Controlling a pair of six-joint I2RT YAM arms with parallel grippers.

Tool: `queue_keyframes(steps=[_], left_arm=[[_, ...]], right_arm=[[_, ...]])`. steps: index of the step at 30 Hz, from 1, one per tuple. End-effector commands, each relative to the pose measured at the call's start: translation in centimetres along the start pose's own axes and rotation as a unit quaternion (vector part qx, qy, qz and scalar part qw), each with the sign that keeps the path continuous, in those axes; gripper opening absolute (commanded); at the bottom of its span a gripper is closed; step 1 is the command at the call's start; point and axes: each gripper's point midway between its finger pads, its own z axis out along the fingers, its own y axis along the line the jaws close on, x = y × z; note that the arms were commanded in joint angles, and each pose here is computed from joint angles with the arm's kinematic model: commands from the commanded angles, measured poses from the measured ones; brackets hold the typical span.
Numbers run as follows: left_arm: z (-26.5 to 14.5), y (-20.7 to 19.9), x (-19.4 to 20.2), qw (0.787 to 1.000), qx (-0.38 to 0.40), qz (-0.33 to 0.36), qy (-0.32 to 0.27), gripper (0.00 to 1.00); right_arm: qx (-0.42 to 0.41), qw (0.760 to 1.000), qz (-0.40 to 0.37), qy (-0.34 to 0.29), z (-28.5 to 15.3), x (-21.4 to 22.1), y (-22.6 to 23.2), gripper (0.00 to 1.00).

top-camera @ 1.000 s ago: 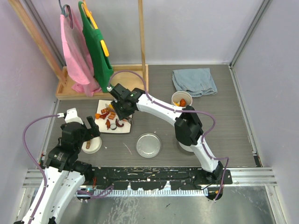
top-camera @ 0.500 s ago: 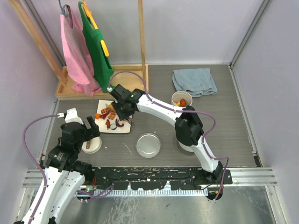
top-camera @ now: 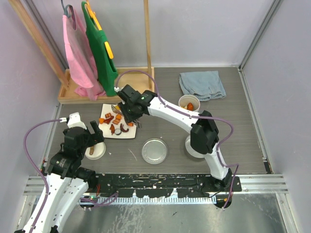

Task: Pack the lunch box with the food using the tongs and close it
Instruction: Pick up the fake food from the plate, then place the fake food in the packing box.

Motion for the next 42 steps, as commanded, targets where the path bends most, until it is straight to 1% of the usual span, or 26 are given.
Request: queue_keyframes(steps=[1, 5, 9, 13, 17, 22, 24, 26, 28, 30, 35, 39, 42], left_arm=[[-0.2, -0.3, -1.4, 1.0, 0.002, -0.012, -0.023, 0.98], [-0.2, -0.3, -1.4, 1.0, 0.002, -0.012, -0.022, 0.98], [-0.2, -0.3, -1.3, 1.0, 0.004, -0.011, -0.02, 0.98], [-0.2, -0.4, -1.3, 1.0, 0.005, -0.012, -0.021, 0.98], [-0.2, -0.4, -1.3, 1.0, 0.005, -0.011, -0.02, 0.98], [-0.2, -0.5, -1.3, 1.0, 0.007, -0.011, -0.019, 0.98], [-0.2, -0.5, -1.2, 1.0, 0.008, -0.01, -0.018, 0.98], [-0.1, -0.5, -1.3, 1.0, 0.009, -0.01, -0.018, 0.98], [-0.2, -0.5, -1.2, 1.0, 0.009, -0.009, -0.017, 0.98], [-0.1, -0.6, -1.2, 1.0, 0.01, -0.009, -0.016, 0.98], [-0.1, -0.8, -1.1, 1.0, 0.014, -0.008, -0.013, 0.98], [-0.1, -0.7, -1.1, 1.0, 0.013, -0.009, -0.014, 0.98], [-0.1, -0.7, -1.1, 1.0, 0.014, -0.008, -0.015, 0.98]], right_arm=[[-0.007, 0.997, 0.018, -0.072, -5.4, -3.1, -0.1, 0.36], [-0.004, 0.997, 0.03, -0.074, -6.9, -2.3, -0.7, 0.36], [-0.01, 0.997, 0.034, -0.062, -8.7, -1.2, -0.8, 0.35], [0.016, 0.996, 0.032, -0.084, -12.0, -1.2, -2.2, 0.36], [0.066, 0.99, 0.051, -0.111, -15.4, -1.0, -6.1, 0.36], [0.116, 0.98, 0.105, -0.125, -19.3, 1.0, -12.7, 0.36], [0.14, 0.975, 0.122, -0.122, -20.8, 2.2, -15.1, 0.36], [0.187, 0.967, 0.132, -0.115, -22.6, 3.6, -17.7, 0.36], [0.231, 0.958, 0.136, -0.106, -24.1, 5.0, -19.7, 0.37], [0.258, 0.951, 0.141, -0.097, -25.2, 6.3, -21.1, 0.37], [0.289, 0.943, 0.149, -0.073, -26.8, 8.8, -22.8, 0.37], [0.29, 0.942, 0.153, -0.072, -27.4, 9.3, -22.9, 0.37], [0.281, 0.945, 0.154, -0.068, -27.0, 9.4, -22.6, 0.37]])
